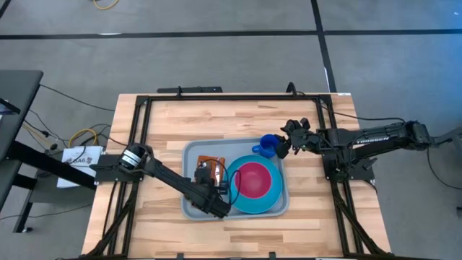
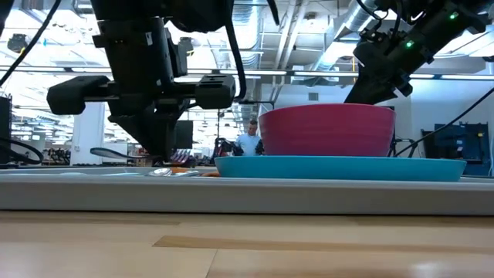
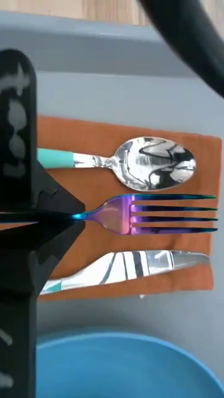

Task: Set up tray
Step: Put the green fork between the green spoon and green table knife on top of the orange table napkin

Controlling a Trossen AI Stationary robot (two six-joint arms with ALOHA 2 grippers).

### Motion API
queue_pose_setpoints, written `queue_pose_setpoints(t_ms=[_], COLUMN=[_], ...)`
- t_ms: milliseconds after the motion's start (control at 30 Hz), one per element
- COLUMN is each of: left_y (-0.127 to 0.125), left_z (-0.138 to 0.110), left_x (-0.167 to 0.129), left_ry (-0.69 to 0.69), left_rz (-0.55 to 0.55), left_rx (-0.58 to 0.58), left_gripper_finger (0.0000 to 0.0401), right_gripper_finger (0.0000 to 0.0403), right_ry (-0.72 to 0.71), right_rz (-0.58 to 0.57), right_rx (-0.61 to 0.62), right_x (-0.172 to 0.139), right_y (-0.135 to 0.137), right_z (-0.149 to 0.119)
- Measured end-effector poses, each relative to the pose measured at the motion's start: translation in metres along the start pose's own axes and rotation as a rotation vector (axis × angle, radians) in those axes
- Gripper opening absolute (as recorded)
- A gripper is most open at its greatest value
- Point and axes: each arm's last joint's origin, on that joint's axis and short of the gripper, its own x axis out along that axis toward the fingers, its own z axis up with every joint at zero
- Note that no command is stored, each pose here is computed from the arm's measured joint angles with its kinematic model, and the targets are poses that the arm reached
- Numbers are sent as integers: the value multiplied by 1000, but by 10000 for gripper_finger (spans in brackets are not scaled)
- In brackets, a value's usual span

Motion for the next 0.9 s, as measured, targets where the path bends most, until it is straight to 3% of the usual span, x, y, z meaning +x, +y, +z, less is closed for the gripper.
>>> queue_pose_setpoints(t_ms=[900], left_y=[4], left_z=[-8], left_x=[16], left_ry=[28], left_rz=[-21], left_rx=[-2], left_gripper_finger=[3], right_gripper_finger=[177], right_ry=[-1], right_rz=[-1], right_rx=[-1], right_x=[0], right_y=[0], right_z=[0])
